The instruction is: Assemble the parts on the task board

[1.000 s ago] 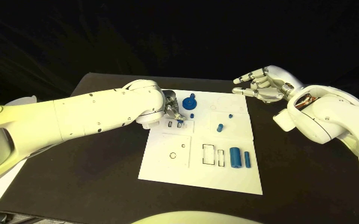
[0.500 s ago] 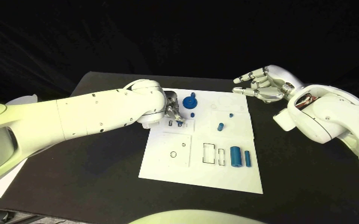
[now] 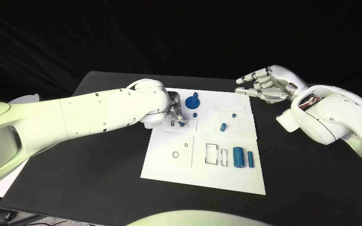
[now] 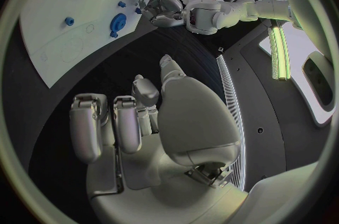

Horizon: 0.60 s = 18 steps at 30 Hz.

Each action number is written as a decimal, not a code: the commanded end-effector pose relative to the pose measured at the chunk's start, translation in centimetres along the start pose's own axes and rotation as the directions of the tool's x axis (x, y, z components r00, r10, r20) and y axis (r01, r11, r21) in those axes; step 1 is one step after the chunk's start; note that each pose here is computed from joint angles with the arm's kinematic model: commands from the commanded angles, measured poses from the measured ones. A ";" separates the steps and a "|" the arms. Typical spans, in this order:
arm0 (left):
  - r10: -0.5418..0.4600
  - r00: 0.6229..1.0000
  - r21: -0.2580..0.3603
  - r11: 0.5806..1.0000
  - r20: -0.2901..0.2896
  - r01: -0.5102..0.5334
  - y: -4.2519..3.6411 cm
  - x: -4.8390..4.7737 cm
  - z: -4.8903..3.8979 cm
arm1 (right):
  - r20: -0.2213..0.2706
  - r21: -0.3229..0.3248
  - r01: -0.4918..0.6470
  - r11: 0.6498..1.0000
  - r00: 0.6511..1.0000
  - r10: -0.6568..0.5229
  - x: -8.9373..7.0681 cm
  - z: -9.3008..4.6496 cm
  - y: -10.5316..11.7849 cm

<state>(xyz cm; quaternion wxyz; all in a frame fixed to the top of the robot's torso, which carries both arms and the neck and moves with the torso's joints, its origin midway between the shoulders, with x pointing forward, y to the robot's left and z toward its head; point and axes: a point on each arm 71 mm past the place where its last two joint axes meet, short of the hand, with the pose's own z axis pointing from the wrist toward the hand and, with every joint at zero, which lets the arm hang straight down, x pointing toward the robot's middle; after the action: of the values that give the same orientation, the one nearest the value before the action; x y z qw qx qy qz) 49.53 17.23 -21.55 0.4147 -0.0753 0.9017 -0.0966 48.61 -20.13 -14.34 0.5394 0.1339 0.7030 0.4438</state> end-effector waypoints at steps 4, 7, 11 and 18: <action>0.038 0.999 -0.047 0.998 -0.036 -0.039 0.39 0.32 -0.02 | -0.016 -0.002 0.003 1.000 1.000 -0.003 0.2 0.0 0.0; 0.037 0.999 -0.047 0.998 -0.036 -0.039 0.43 0.32 -0.04 | -0.016 -0.002 0.003 1.000 1.000 -0.003 0.1 0.0 0.0; 0.035 0.999 -0.050 0.998 -0.035 -0.037 0.58 0.28 -0.04 | -0.015 -0.003 0.003 1.000 1.000 -0.003 0.1 -0.1 0.0; 0.039 0.998 -0.051 0.998 -0.040 -0.041 0.63 0.31 -0.05 | -0.013 -0.004 0.003 1.000 1.000 -0.003 0.1 -0.1 0.0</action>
<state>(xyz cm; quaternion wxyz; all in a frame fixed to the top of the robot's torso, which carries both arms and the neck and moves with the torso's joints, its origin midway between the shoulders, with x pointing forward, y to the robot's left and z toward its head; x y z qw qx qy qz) 49.43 17.49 -21.64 0.4071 -0.0675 0.9062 -0.0921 48.58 -20.19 -14.34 0.5390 0.1340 0.7035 0.4434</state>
